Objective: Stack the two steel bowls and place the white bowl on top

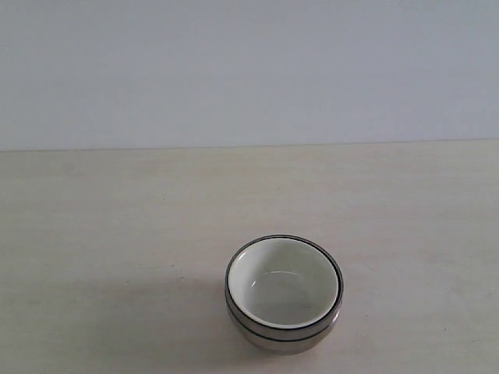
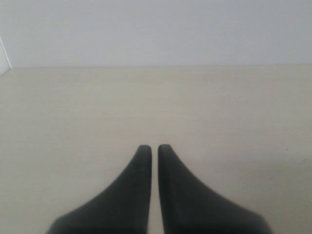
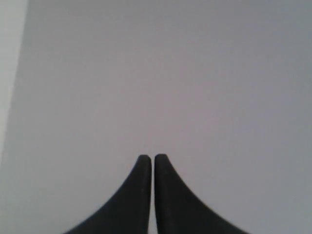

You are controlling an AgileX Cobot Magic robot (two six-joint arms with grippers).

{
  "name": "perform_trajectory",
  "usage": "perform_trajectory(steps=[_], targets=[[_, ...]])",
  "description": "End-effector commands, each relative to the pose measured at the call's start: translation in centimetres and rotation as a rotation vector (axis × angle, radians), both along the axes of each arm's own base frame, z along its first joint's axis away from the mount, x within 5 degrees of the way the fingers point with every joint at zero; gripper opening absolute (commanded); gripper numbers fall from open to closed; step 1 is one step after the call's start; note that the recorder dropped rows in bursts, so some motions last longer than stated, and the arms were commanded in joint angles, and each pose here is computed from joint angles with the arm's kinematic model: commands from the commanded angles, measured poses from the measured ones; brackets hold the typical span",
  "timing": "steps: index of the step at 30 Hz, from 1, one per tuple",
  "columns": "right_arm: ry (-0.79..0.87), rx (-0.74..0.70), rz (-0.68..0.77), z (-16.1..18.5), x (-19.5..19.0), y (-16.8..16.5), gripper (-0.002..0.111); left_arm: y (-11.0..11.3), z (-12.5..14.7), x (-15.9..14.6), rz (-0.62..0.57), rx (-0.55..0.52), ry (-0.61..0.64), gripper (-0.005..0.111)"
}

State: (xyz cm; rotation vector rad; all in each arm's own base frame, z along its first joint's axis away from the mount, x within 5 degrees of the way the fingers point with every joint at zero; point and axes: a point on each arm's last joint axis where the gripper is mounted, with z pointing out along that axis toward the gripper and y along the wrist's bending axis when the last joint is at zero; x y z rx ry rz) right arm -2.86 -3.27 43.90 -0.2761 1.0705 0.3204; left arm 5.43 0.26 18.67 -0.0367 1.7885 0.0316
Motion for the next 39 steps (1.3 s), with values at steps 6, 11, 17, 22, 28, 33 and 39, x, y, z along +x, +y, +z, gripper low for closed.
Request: perform_trajectory(steps=[6, 11, 17, 22, 28, 33, 39], targets=[[-0.162, 0.114, -0.263, -1.1, -4.1, 1.3, 0.0, 0.0, -0.1, 0.0, 0.005, -0.019, -0.003, 0.004], [-0.095, 0.099, -0.312, -2.7, -2.5, 2.0, 0.0, 0.0, -0.1, 0.0, 0.005, -0.019, 0.002, 0.004], [-0.021, 0.068, -0.302, -5.8, 0.7, 2.6, 0.0, 0.0, -0.1, 0.0, 0.005, -0.019, 0.002, 0.004], [0.068, 0.17, -0.206, -9.5, 3.5, 3.3, 0.0, 0.0, -0.1, 0.0, 0.005, -0.019, 0.002, 0.004], [0.192, 0.268, -0.151, -14.5, 6.2, 3.7, 0.0, 0.0, -0.1, 0.0, 0.005, -0.019, 0.002, 0.004], [0.259, 0.253, -0.16, -18.5, 7.6, 3.9, 0.0, 0.0, -0.1, 0.0, 0.005, -0.019, 0.002, 0.004], [0.326, 0.238, -0.17, -21.4, 8.2, 4.0, 0.0, 0.0, -0.1, 0.0, 0.005, -0.019, 0.002, 0.004]])
